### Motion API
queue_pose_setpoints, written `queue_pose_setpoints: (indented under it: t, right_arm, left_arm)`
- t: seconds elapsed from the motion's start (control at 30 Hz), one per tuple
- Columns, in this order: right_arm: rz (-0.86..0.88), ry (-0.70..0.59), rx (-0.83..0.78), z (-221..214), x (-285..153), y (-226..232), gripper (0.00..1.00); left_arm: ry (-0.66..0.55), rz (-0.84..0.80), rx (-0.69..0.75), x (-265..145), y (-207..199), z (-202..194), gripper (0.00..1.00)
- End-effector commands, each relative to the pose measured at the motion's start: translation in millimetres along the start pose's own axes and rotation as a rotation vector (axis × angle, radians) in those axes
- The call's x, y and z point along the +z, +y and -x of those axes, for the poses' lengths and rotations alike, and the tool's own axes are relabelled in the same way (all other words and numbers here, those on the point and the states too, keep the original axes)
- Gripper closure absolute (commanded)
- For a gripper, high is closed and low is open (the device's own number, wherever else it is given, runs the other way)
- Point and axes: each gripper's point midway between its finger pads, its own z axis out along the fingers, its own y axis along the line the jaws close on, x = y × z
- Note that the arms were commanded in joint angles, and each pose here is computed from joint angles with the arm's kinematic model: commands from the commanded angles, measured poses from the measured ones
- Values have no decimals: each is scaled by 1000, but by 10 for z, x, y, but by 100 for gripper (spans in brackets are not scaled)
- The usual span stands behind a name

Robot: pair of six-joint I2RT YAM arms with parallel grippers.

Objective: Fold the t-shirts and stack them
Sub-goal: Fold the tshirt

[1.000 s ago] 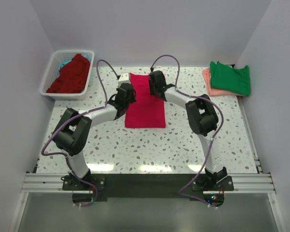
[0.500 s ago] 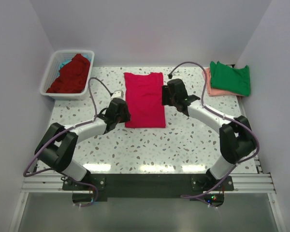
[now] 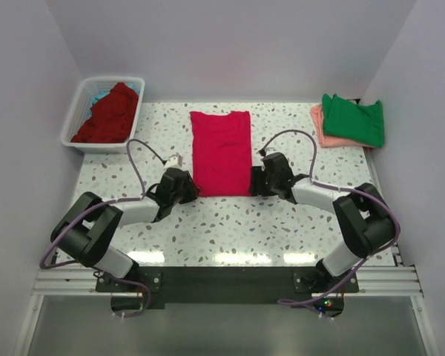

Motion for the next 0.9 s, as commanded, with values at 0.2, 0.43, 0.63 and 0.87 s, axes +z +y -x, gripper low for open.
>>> queue_pose_setpoints:
  t: [0.2,0.43,0.63,0.87]
  right_arm:
    - [129,-89,64,136,64,244,43]
    - [157,-64,82,70,124,293,59]
    - [183,-34,91,-13,118,339,64]
    - [190,-3,89,-113,150,353,70]
  left_arm:
    - [-67,-4,-44,-57,-42,166,64]
    - [-38,5,-45,-62,-23,105,66]
    - [-21,-9,-40,-34,-28,50,67]
    - [-15,-60,-39,9,-129,46,66]
